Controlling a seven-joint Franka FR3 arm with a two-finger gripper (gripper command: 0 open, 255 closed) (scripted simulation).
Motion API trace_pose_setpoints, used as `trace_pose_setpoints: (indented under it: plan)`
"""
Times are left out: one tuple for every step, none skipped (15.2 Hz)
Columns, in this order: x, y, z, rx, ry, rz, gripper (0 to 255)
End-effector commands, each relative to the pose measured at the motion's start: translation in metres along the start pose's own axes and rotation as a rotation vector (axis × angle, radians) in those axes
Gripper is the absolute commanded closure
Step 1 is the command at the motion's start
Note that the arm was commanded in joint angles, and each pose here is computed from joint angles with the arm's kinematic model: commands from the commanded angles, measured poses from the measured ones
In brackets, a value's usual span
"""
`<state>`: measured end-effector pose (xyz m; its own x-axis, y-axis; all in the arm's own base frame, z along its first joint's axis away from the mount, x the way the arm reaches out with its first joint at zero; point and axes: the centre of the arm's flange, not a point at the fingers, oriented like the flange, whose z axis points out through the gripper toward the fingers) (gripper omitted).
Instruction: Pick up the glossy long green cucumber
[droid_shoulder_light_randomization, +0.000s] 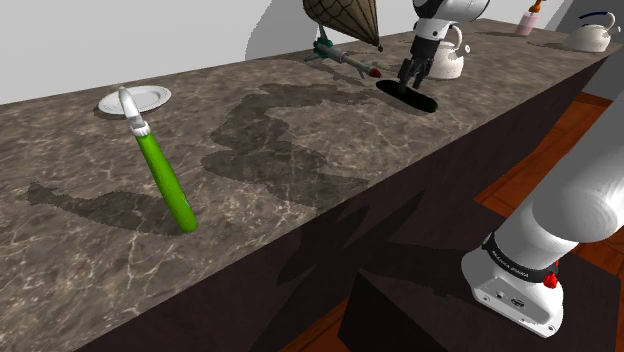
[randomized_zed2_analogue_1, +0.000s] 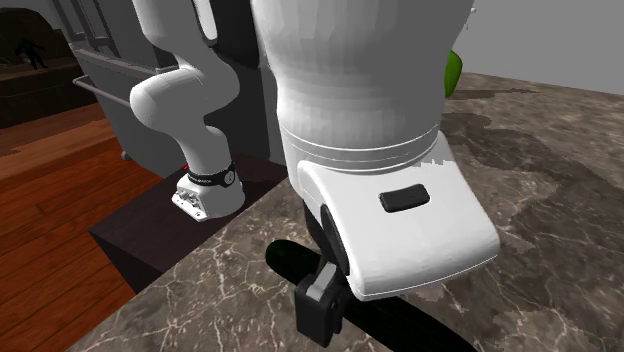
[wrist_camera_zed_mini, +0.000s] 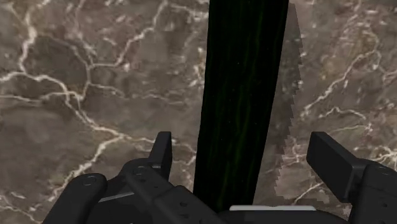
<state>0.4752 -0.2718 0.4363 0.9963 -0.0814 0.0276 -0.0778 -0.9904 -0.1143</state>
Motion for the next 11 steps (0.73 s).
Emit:
trace_pose_setpoints:
  plan:
    - [-0.0001,0.0018,0.0112,0.000,0.000,0.000,0]
    - [-0.0002,0.0024,0.0164,0.000,0.000,0.000,0]
    - [-0.0003,0.0028,0.0195,0.000,0.000,0.000,0]
    - [-0.0003,0.0028,0.0194,0.000,0.000,0.000,0]
    - [0.0002,0.0026,0.0193,0.000,0.000,0.000,255]
    - [0.0003,0.0029,0.0192,0.000,0.000,0.000,255]
    - [0.0004,0.0028,0.0192,0.000,0.000,0.000,255]
    - [0.0003,0.0026,0.0193,0.000,0.000,0.000,255]
    - [0.0003,0.0024,0.0192,0.000,0.000,0.000,255]
    - [0.0005,0.0025,0.0193,0.000,0.001,0.000,255]
    - [0.0006,0.0025,0.0194,0.000,0.000,0.000,255]
